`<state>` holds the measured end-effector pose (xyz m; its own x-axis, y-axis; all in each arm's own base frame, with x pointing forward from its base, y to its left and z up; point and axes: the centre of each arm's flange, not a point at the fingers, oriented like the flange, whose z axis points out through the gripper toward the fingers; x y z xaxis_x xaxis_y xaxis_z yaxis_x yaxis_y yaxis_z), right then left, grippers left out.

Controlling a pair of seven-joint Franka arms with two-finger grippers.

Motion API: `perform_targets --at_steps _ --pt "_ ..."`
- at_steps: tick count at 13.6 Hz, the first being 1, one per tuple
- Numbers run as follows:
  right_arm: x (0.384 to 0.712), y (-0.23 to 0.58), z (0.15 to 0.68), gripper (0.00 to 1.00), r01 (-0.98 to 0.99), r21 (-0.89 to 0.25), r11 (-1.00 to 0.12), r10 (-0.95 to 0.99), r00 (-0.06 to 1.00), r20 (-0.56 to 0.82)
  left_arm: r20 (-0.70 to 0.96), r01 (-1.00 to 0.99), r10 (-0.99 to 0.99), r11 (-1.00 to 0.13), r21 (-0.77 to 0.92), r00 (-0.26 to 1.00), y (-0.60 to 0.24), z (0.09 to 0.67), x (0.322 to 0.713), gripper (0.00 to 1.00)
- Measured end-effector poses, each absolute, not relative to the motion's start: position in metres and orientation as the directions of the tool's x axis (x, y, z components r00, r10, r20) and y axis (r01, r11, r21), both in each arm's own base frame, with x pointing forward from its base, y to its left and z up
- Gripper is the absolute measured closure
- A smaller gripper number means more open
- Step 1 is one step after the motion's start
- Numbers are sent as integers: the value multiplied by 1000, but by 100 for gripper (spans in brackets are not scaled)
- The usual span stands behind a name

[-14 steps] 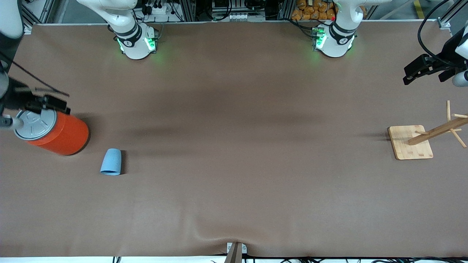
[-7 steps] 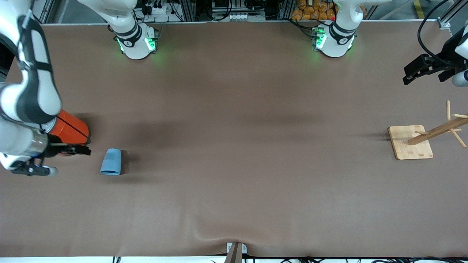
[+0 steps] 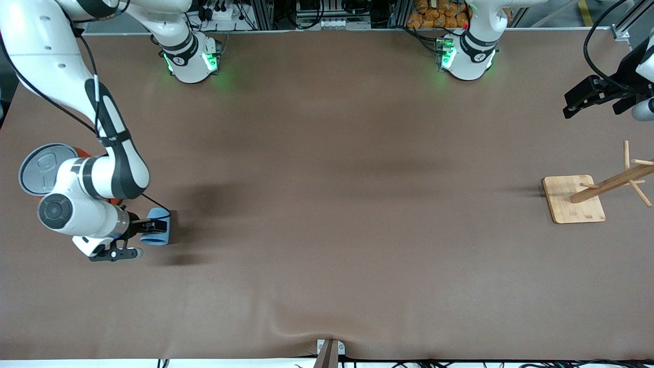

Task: Flip cup
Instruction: 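Reach the right gripper down and grasp the light-blue cup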

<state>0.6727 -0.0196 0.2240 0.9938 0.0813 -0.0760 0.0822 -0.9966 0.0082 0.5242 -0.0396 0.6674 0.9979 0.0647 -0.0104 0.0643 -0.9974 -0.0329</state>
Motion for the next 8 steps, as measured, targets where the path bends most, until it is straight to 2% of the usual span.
perform_targets --at_steps 5,7,8 --pt "665 -26 194 0 118 42 -992 116 992 -47 -11 64 65 -997 -33 998 -40 667 524 0" --pt "663 -23 191 4 128 41 -991 126 991 -55 -10 64 65 -997 -33 998 -40 667 524 0" --pt "661 -20 190 10 136 39 -990 134 989 -59 -11 64 65 -997 -33 998 -40 667 524 0"
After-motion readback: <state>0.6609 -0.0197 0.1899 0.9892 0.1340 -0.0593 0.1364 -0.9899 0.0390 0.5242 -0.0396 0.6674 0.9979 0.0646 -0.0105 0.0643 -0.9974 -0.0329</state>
